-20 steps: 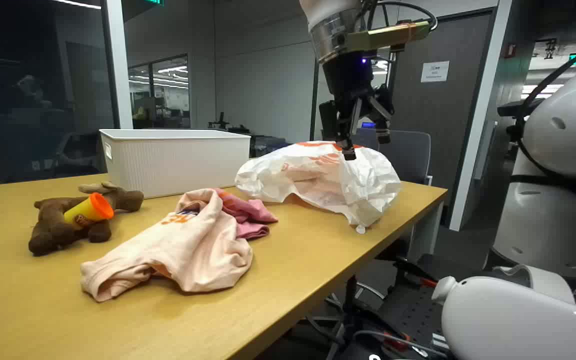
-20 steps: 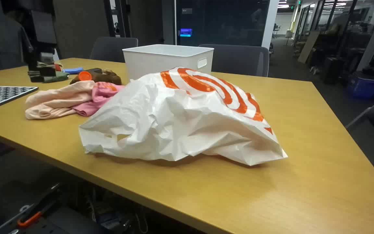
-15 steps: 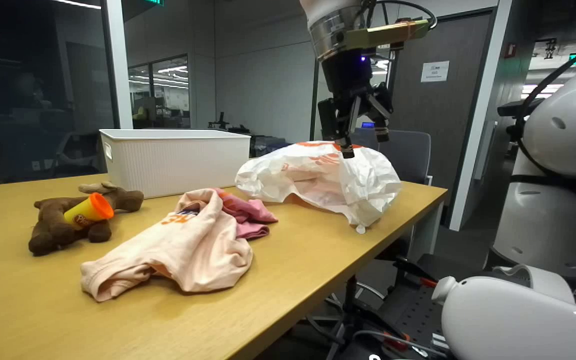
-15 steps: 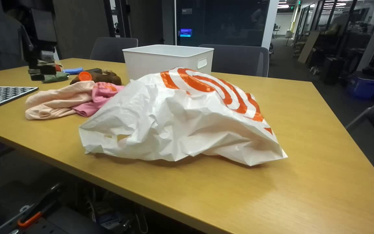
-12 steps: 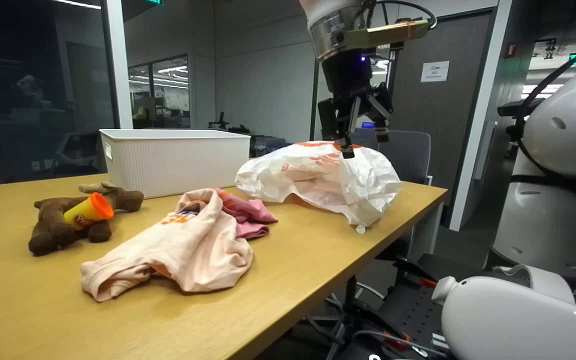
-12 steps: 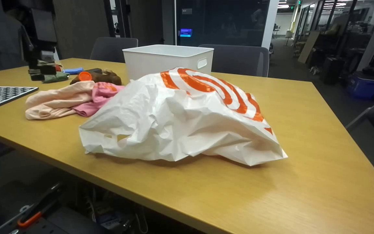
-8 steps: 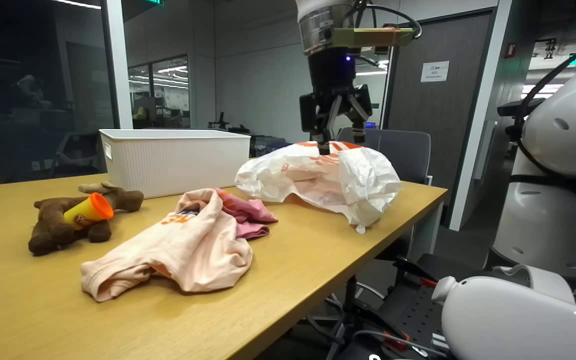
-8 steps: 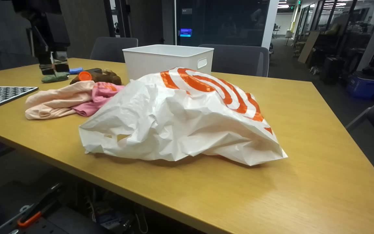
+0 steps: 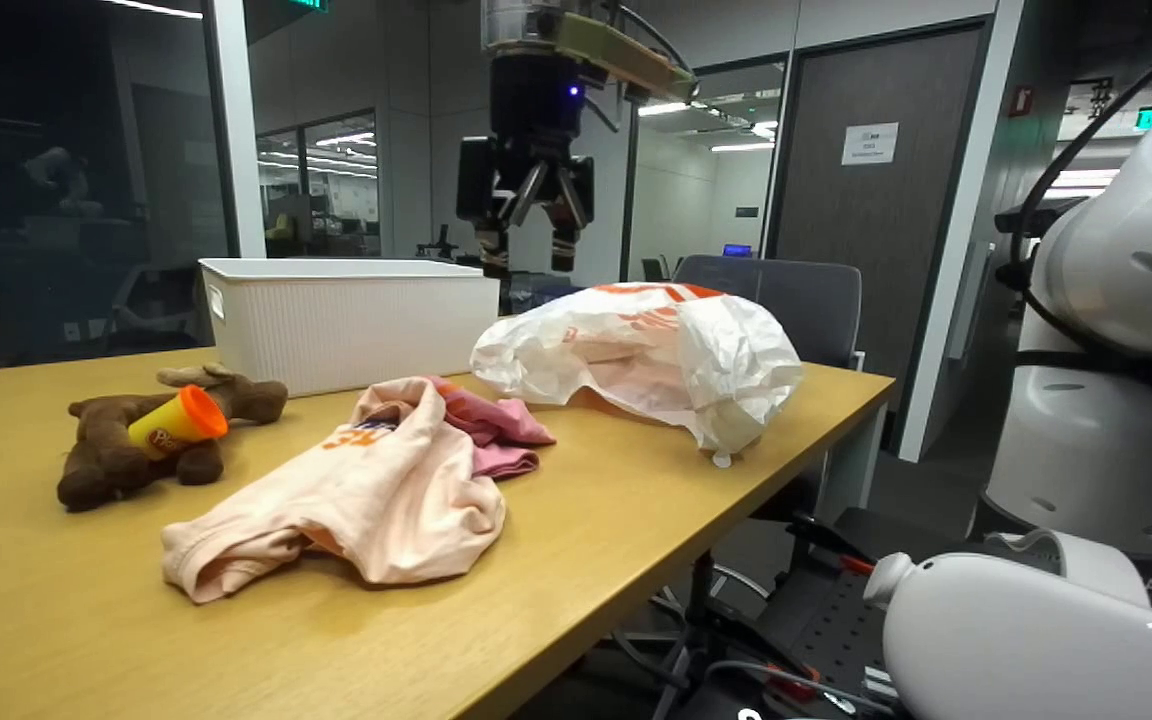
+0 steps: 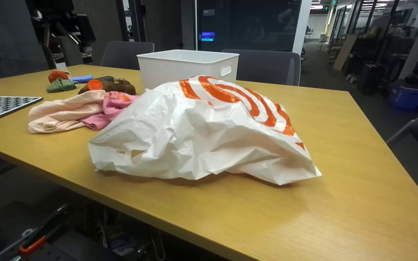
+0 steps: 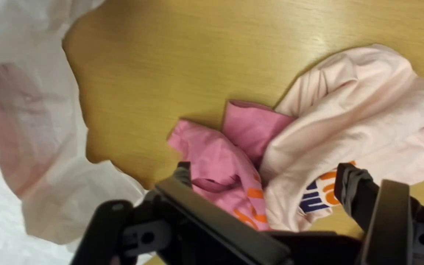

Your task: Put the two shirts in the white basket and then put the yellow container and toy moose in the plastic bag

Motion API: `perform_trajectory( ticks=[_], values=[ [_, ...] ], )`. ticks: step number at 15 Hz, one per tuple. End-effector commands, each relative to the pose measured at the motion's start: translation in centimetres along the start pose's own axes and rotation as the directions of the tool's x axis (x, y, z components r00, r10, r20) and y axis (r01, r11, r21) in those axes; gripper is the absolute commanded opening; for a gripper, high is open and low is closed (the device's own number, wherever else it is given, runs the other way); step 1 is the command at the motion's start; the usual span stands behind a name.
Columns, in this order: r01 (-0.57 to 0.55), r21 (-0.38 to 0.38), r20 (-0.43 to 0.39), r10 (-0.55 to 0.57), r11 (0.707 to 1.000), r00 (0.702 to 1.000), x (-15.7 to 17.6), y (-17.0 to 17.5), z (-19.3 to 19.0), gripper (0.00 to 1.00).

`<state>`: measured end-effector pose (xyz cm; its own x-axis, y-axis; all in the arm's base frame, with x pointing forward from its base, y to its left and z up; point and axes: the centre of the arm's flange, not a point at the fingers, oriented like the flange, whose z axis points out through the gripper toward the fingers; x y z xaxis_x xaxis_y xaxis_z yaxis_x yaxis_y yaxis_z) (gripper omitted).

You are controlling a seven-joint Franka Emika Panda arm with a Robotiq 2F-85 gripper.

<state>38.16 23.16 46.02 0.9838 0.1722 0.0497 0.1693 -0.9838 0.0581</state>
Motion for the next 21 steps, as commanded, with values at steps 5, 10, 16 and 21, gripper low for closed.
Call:
perform_trajectory(
  ticks=[5, 10, 16, 21],
  values=[
    [0.179, 0.066, 0.013, -0.18, 0.982, 0.984, 4.3, -3.6, 2.2, 1.0],
    [0.191, 0.061, -0.005, -0.191, 0.98, 0.982, 5.9, -4.3, 3.7, 1.0],
    [0.21, 0.092, -0.081, -0.203, 0.973, 0.976, 8.9, -3.6, 9.1, 1.0],
    [0.228, 0.114, 0.011, -0.231, 0.967, 0.973, 10.8, -1.5, 15.6, 1.0]
  ],
)
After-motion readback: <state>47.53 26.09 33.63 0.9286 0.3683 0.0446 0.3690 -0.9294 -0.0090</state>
